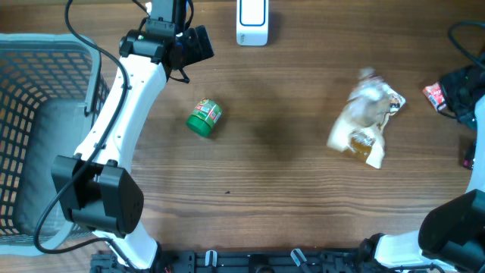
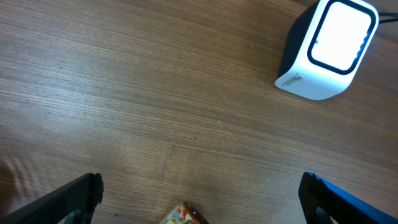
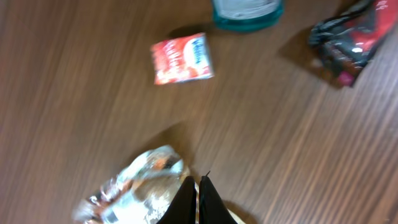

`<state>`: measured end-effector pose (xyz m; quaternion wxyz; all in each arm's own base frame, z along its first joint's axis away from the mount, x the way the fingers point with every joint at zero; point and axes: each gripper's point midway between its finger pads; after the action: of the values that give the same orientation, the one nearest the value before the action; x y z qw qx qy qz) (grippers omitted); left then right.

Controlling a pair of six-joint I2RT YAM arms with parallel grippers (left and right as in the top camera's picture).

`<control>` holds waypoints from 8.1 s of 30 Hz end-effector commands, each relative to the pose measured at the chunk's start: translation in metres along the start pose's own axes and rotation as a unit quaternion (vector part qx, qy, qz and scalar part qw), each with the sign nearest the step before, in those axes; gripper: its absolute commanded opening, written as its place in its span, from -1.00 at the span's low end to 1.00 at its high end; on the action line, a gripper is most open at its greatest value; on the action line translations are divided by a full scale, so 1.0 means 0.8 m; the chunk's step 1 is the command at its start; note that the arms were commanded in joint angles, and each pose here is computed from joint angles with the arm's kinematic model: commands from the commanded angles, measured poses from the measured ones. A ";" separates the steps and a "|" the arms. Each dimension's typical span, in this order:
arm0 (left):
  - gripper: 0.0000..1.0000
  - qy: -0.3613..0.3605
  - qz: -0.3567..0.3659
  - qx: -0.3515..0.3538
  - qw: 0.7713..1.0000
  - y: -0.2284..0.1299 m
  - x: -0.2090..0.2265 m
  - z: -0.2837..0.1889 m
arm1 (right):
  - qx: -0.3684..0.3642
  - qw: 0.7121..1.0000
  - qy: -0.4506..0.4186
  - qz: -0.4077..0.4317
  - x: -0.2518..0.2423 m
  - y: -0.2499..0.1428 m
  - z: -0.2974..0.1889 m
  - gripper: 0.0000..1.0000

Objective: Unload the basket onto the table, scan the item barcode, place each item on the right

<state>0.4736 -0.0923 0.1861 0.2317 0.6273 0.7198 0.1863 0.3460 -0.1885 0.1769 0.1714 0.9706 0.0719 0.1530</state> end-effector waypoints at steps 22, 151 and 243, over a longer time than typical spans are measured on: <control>1.00 -0.006 0.000 0.025 1.000 -0.014 0.000 -0.015 | 0.197 0.921 0.159 -0.297 0.113 -0.281 -0.019 -0.90; 1.00 0.018 0.019 0.062 0.998 -0.039 0.014 -0.027 | 0.263 0.905 0.043 -0.330 -0.012 -0.290 0.006 0.08; 1.00 -0.001 -0.313 0.264 0.912 -0.233 -0.002 0.065 | 0.154 0.785 0.196 -0.567 0.084 -0.375 -0.029 1.00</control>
<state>0.3516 -0.1138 0.0422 0.0986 0.4063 0.9062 -0.0634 0.3713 0.1085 0.1014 0.0578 0.7184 0.6668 0.1893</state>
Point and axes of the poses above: each gripper's point midway between its finger pads, its own z axis out along the fingers, its own x axis along the line the jaws close on, y = z × x, and after that the axes turned 9 degrees about z, right-handed
